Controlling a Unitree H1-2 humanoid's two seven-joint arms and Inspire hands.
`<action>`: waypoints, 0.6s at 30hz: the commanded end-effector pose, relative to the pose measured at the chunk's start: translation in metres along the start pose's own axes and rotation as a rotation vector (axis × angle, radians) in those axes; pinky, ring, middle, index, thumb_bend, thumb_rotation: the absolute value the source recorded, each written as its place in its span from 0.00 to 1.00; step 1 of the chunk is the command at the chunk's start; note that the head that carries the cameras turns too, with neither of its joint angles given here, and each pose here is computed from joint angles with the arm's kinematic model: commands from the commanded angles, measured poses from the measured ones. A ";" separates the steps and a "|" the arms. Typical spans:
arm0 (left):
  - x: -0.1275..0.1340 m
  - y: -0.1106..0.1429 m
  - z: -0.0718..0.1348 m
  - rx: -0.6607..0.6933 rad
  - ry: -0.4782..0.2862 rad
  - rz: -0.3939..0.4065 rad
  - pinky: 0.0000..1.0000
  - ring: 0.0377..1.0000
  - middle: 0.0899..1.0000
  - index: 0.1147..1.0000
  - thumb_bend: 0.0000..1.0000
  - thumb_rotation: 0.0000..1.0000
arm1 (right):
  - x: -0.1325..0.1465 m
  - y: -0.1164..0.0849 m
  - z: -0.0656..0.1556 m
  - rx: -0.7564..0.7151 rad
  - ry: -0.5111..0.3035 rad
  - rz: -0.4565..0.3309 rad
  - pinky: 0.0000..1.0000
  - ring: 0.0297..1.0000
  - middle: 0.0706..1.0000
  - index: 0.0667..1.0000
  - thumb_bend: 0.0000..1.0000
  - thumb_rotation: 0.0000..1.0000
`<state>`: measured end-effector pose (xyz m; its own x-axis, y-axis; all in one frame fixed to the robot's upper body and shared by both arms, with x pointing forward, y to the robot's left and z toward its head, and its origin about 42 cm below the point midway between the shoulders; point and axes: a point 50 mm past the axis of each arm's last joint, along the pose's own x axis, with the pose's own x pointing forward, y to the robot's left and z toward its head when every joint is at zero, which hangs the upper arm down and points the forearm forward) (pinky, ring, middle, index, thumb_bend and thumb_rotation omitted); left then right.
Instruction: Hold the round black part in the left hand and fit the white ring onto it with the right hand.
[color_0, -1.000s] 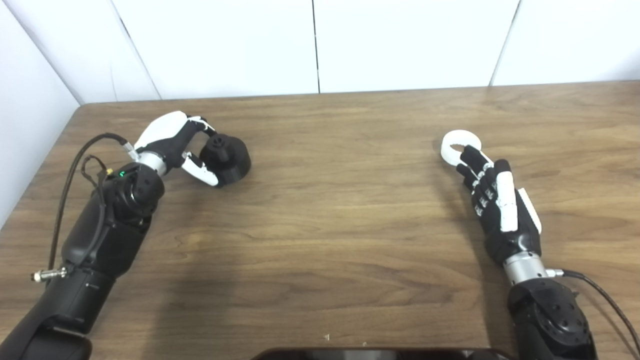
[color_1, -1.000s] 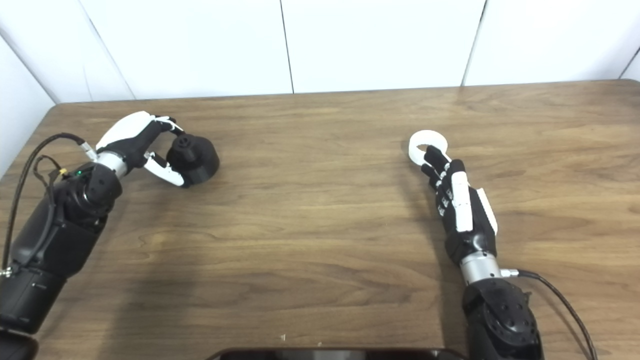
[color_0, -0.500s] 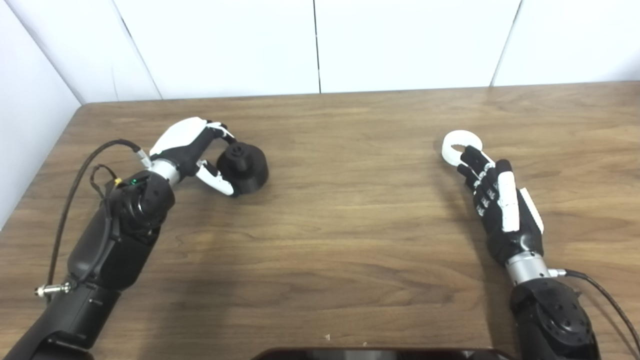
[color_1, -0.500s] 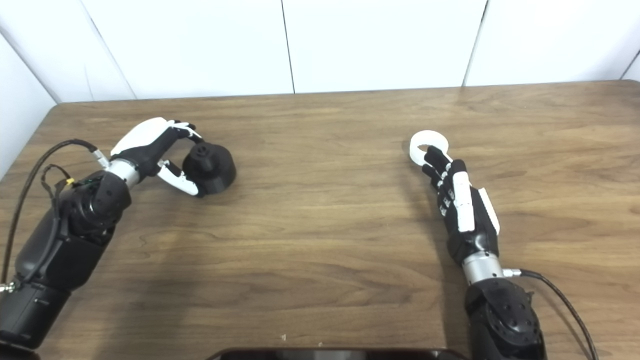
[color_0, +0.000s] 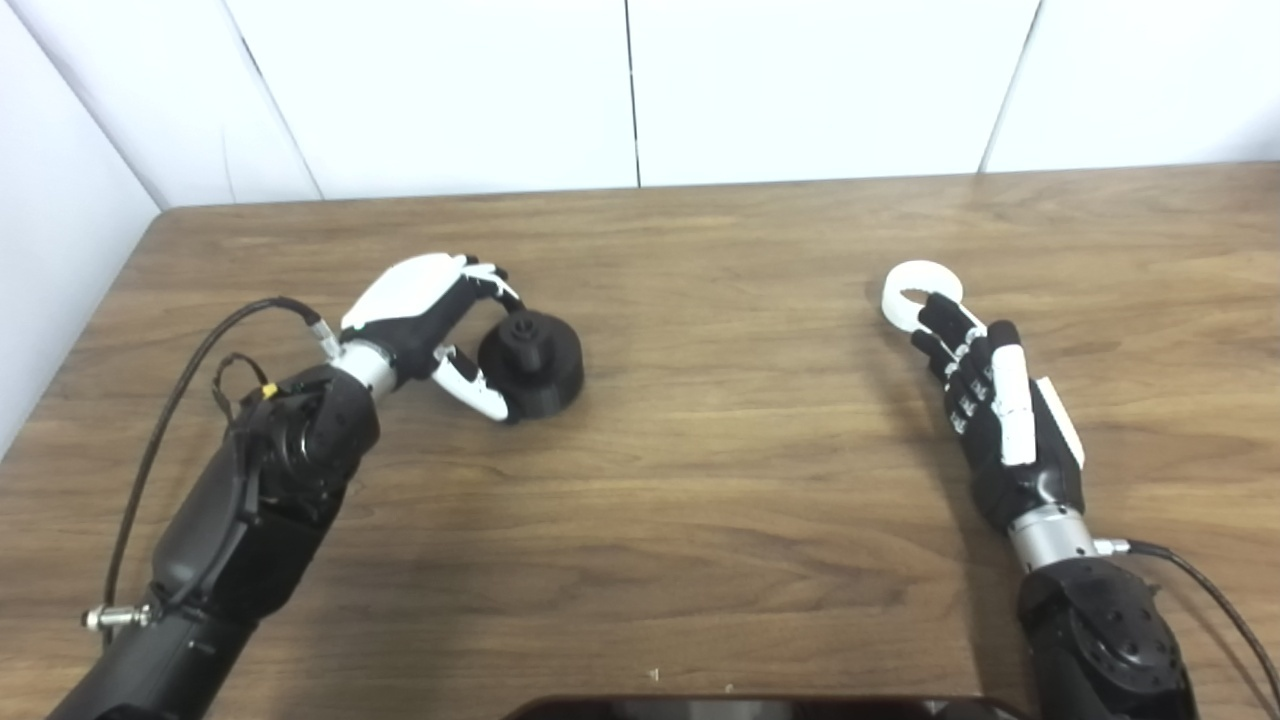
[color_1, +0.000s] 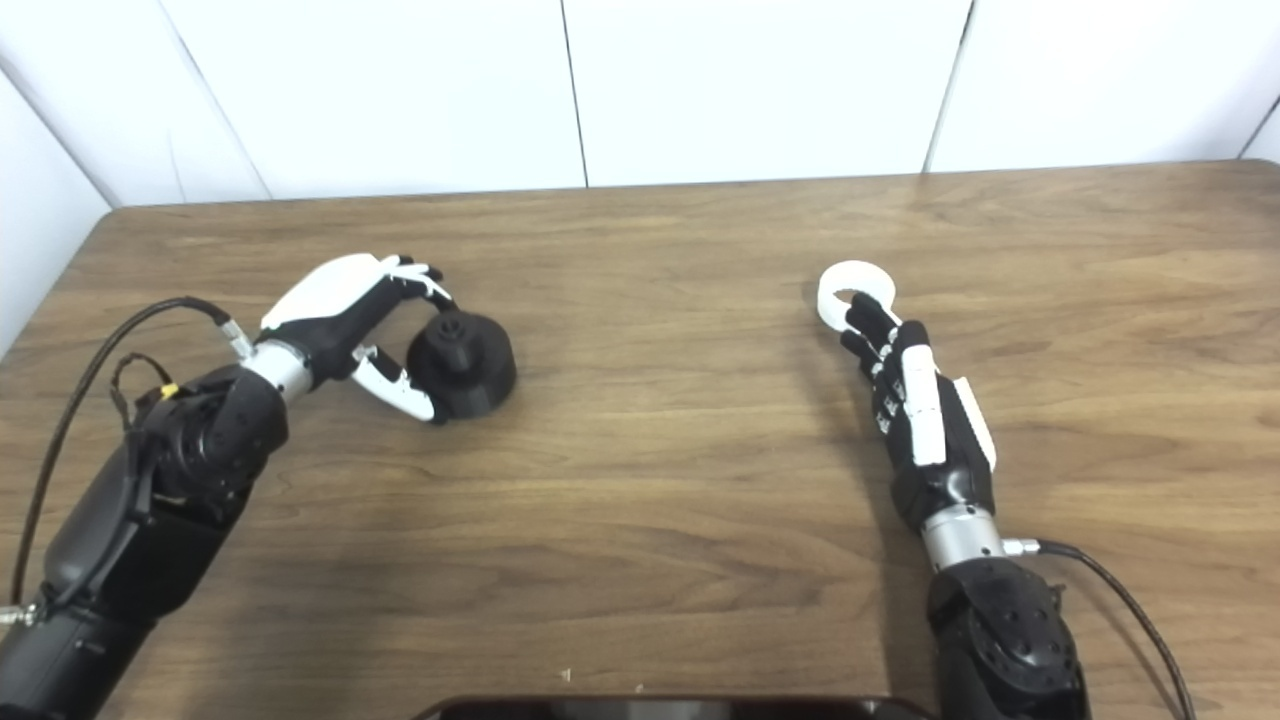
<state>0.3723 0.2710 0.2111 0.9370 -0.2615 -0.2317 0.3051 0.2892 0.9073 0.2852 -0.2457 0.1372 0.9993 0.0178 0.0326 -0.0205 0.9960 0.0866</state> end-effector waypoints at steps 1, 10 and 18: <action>-0.002 0.022 0.016 0.058 -0.076 0.078 0.95 1.00 0.92 0.61 0.84 0.18 | 0.005 0.005 0.018 -0.002 -0.078 0.014 1.00 0.91 0.90 0.87 0.56 1.00; -0.016 -0.001 0.046 0.057 -0.172 0.032 0.93 1.00 0.92 0.61 0.85 0.18 | 0.004 0.005 0.019 0.007 -0.076 0.013 1.00 0.92 0.90 0.87 0.56 1.00; -0.031 -0.030 0.069 0.040 -0.276 -0.021 0.90 1.00 0.93 0.62 0.85 0.19 | 0.004 0.008 0.019 0.005 -0.077 0.011 1.00 0.91 0.90 0.87 0.54 1.00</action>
<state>0.3220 0.2108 0.1993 0.8495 -0.4826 -0.2134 0.3690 0.2544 0.8939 0.2834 -0.2433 0.1404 0.9993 0.0192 0.0321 -0.0220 0.9957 0.0905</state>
